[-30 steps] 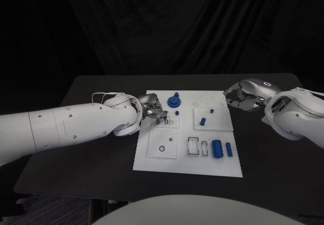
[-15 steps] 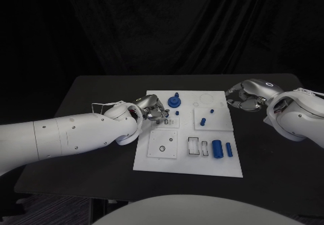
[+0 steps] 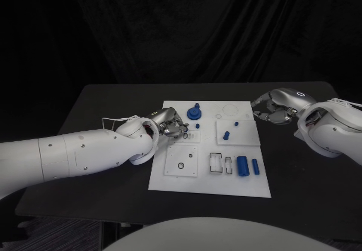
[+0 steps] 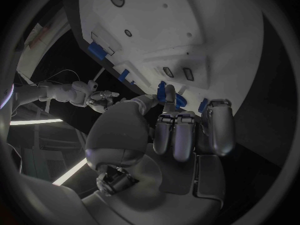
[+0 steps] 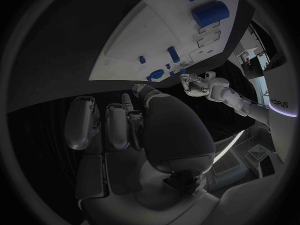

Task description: Assemble the parts on the task board

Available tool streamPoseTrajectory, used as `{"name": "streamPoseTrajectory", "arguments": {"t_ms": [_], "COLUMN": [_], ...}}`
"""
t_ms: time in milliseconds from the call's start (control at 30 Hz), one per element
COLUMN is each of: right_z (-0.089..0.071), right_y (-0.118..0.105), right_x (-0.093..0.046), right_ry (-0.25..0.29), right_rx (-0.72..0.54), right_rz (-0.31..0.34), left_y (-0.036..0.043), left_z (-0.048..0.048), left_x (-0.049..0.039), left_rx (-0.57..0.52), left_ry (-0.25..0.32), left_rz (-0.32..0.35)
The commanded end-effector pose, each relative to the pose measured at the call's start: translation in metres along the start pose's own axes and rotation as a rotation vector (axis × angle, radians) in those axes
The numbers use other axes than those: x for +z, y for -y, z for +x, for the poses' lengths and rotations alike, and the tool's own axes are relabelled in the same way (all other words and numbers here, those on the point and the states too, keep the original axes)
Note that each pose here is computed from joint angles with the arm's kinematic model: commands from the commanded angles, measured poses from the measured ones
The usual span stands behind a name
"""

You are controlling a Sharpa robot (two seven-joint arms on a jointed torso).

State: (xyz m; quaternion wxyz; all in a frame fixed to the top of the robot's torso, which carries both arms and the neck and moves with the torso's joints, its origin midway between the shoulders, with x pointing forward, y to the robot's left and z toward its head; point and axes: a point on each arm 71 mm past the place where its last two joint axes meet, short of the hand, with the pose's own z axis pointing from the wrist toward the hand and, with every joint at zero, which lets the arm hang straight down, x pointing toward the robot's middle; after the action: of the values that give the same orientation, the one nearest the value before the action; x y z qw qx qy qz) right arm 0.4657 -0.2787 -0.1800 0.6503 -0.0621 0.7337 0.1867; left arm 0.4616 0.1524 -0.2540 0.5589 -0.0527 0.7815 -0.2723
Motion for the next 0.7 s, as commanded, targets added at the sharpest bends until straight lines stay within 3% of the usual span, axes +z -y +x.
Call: {"name": "streamPoseTrajectory", "arguments": {"t_ms": [33,700], "right_z": [0.0008,0.001], "right_y": [0.0005,0.0005], "right_x": [-0.0003,-0.0002], "right_ry": [-0.003,-0.004], "right_rx": [0.001,0.001], "right_rz": [0.016,0.017], "left_y": [0.0001,-0.0084], "left_z": [0.0015,0.008], "left_x": [-0.0009,-0.0053], "left_rx": [0.002,0.002], "left_ry": [0.006,-0.019], "left_rz": [0.012,-0.01]}}
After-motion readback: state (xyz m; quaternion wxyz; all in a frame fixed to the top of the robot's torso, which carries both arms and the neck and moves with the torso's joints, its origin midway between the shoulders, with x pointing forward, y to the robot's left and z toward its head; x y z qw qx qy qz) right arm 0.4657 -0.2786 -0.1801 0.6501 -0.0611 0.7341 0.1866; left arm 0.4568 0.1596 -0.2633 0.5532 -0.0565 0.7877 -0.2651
